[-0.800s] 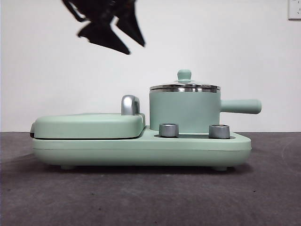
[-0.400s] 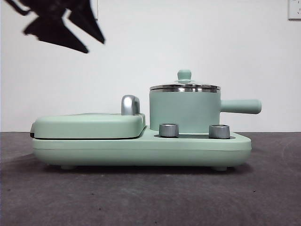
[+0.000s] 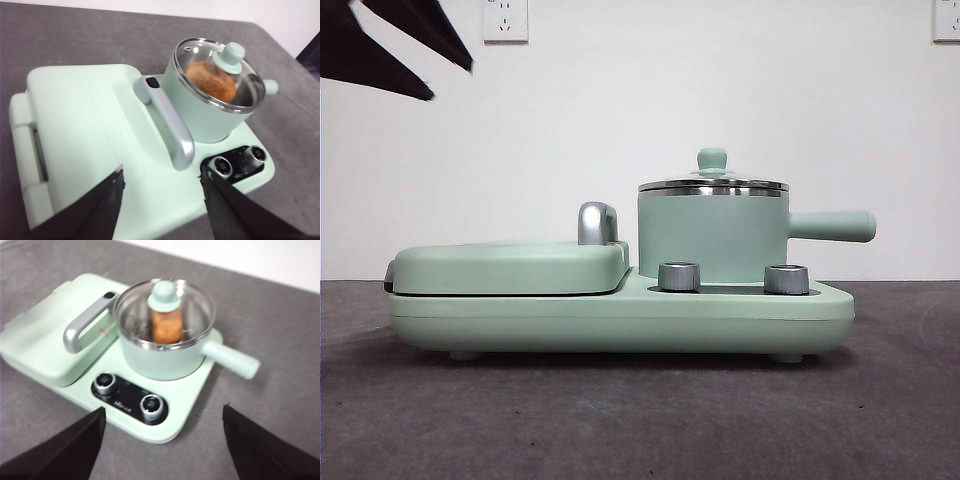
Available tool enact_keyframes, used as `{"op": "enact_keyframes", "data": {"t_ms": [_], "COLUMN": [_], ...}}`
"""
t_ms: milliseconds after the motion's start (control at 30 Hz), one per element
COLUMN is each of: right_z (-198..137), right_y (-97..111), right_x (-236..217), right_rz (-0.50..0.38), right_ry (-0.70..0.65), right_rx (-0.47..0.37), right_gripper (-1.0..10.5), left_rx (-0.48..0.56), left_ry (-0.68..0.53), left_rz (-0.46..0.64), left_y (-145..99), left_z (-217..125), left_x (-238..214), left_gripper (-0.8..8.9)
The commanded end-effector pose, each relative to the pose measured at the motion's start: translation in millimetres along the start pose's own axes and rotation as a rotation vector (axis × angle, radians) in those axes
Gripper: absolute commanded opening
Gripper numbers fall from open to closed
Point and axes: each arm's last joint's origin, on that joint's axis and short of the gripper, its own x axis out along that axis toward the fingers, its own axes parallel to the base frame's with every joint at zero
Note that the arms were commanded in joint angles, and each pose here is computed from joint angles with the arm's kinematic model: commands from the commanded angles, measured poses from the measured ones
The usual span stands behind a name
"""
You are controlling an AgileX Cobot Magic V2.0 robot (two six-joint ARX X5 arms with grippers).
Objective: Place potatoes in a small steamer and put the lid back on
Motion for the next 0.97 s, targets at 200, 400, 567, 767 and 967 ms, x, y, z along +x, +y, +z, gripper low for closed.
{"op": "enact_keyframes", "data": {"t_ms": [200,400,567,767,967], "right_z": [1,4,4,4,4], "right_y": [0,0,0,0,0], "right_x": [7,7,6,6,6], "right_rz": [0.006,0.009,0.005,0.005,0.005], "right_ry": [0.033,0.006,0.003,0.004,0.004], "right_rx": [0.011,0.006,0.006,0.006,0.006], "right_gripper": [3.7,0.2,0.2,0.2,0.2], "left_rx": [-0.041,-0.040,-0.041,-0.041,0.128], "left_ry": [0.021,0.018,0.021,0.020,-0.060], "left_rz": [0.011,0.010,0.011,0.010,0.117], "left_y": [-3,-4,-4,-4,3], "left_z": [-4,-4,-4,-4,-15], "left_x": [-14,-17,-17,-17,-32], "left_gripper": [2.47,0.06,0.06,0.06,0.06]}}
